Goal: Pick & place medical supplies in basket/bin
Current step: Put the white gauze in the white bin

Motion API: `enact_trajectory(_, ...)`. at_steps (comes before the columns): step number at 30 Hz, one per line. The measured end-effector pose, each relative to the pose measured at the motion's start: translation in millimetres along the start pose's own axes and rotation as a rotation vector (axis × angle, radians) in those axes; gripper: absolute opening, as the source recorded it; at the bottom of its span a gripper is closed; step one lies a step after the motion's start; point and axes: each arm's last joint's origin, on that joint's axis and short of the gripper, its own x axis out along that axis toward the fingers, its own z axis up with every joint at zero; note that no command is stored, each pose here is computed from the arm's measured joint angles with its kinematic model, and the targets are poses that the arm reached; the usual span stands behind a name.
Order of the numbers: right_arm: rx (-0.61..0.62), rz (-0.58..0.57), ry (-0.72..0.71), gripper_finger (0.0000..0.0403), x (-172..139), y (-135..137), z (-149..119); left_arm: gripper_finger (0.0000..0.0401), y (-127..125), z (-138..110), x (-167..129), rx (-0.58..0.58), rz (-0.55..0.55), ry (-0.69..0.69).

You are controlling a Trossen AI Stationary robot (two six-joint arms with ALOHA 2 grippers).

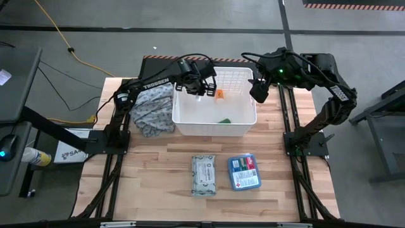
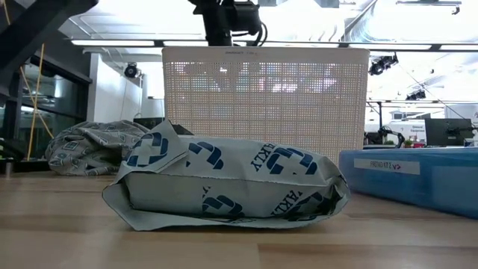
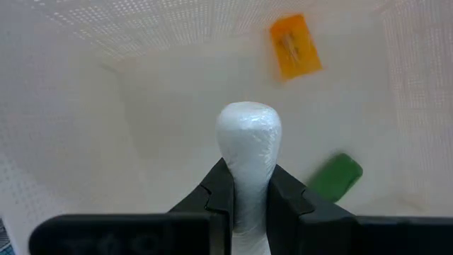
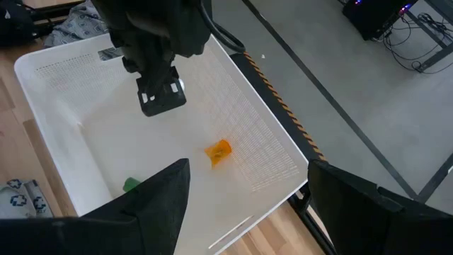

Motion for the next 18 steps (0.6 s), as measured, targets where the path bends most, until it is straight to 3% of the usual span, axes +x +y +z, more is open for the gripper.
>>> enact_trajectory(18,0.018,0.001,0.0,0.0277,0.0,0.1,0.0,0.0082,-0.9,-0.1,6.1,-0.005,0.022,-0.002)
